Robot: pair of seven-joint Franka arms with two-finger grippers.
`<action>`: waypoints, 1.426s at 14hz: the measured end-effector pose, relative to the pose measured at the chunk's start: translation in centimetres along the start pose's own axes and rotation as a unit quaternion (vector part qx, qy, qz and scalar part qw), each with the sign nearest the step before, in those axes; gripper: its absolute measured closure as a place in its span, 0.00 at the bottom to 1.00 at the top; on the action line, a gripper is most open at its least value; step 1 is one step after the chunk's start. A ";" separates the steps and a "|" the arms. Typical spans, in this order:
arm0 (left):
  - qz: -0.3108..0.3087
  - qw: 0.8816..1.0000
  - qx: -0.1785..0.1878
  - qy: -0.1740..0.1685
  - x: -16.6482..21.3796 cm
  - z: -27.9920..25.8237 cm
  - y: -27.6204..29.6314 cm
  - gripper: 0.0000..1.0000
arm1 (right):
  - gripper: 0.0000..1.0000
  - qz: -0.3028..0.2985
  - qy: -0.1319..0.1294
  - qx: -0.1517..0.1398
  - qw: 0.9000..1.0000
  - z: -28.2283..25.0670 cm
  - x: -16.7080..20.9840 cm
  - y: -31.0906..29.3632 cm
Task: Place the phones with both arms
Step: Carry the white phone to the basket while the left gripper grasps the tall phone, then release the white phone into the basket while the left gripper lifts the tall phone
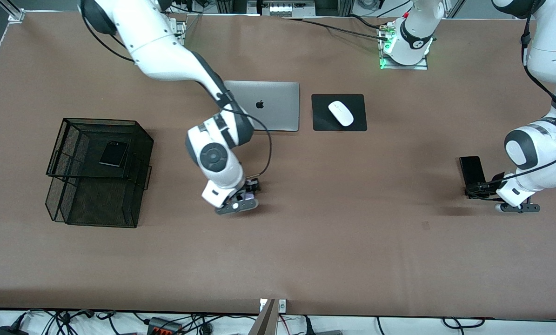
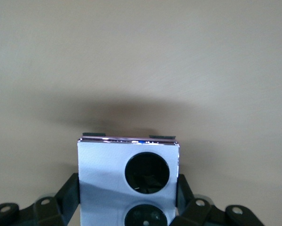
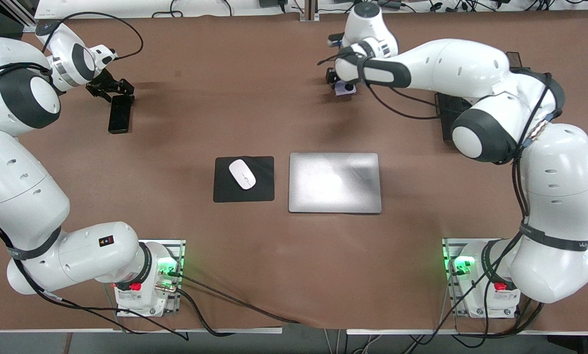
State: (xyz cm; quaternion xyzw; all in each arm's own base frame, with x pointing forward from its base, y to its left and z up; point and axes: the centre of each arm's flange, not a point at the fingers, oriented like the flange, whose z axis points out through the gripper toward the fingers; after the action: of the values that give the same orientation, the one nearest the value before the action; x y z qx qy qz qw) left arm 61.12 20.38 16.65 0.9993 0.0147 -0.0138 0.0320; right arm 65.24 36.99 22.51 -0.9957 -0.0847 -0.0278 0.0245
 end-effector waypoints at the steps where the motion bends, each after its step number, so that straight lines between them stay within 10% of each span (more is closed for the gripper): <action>1: 0.000 1.000 0.000 -0.001 -0.1 0.0 0.1 0.00 | 0.16 0.016 -0.002 -0.002 1.000 -1.9 0.9 2.3; 7: 0.002 1.000 -0.004 -0.012 -2.0 -0.5 0.6 0.00 | 0.16 0.080 -0.036 -0.016 0.996 -11.2 3.0 17.8; 20: 0.016 1.000 -0.006 -0.015 -3.1 -0.4 -0.5 0.22 | 0.16 0.047 -0.108 -0.010 0.993 -10.7 -0.6 41.0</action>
State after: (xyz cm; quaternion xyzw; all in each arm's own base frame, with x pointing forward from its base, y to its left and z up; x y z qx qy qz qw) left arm 58.06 20.81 17.15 0.9988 -0.0014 -0.0284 0.0387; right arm 71.06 -4.06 31.37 -0.9959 -0.0400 0.0805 0.0068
